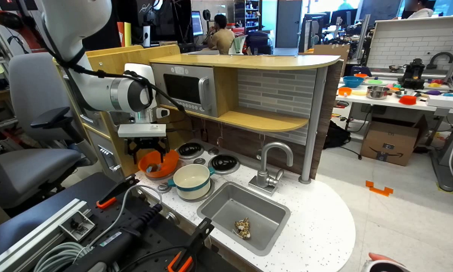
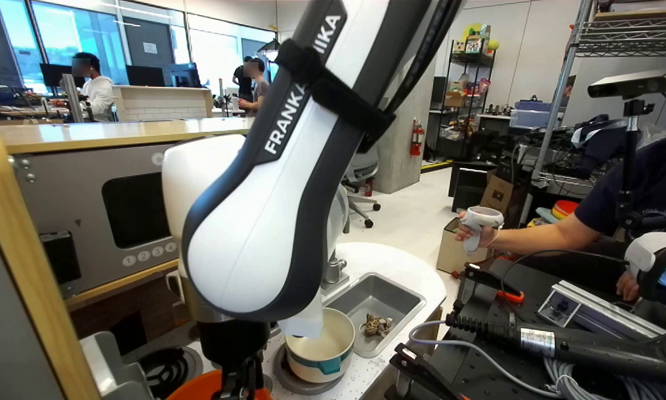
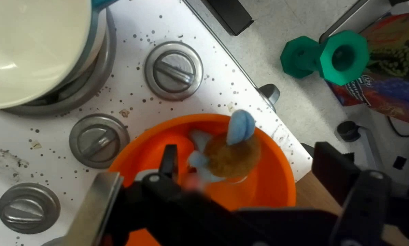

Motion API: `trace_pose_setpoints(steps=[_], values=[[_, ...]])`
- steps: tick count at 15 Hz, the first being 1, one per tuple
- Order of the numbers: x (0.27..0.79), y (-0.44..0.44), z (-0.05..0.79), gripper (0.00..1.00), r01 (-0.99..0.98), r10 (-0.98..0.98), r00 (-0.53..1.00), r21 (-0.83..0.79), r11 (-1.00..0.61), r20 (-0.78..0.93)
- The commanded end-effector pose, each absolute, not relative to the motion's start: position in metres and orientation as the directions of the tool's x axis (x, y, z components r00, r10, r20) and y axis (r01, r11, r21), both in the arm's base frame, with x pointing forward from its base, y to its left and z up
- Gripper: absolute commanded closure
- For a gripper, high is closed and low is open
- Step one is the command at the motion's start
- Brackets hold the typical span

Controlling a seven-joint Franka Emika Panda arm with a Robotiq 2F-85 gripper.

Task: Pick up the object from the orange bowl and put it in the sink

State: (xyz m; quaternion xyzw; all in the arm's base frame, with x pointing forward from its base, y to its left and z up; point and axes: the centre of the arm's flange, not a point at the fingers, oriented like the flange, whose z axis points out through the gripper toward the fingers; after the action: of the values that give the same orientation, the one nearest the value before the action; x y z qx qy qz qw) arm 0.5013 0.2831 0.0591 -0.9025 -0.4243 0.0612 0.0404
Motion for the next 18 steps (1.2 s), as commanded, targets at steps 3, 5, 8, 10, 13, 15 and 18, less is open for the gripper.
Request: trace_pose_setpoints(steps=[3,5,8,10,13,15,18], values=[[0.512,0.305,0.032,0.0,0.741,0.753,0.655,-0.137,-0.657,-0.062],[0.515,0.307,0.029,0.0,0.737,0.749,0.66,-0.144,-0.661,-0.058],[0.528,0.304,0.027,0.25,0.699,0.715,0.697,-0.167,-0.696,-0.061],[0.533,0.302,0.028,0.35,0.695,0.709,0.703,-0.16,-0.701,-0.052],[0.538,0.301,0.03,0.58,0.69,0.703,0.71,-0.155,-0.707,-0.044],[0.539,0.3,0.03,0.73,0.689,0.701,0.712,-0.149,-0.709,-0.044],[0.538,0.299,0.03,0.95,0.688,0.699,0.714,-0.14,-0.712,-0.044]])
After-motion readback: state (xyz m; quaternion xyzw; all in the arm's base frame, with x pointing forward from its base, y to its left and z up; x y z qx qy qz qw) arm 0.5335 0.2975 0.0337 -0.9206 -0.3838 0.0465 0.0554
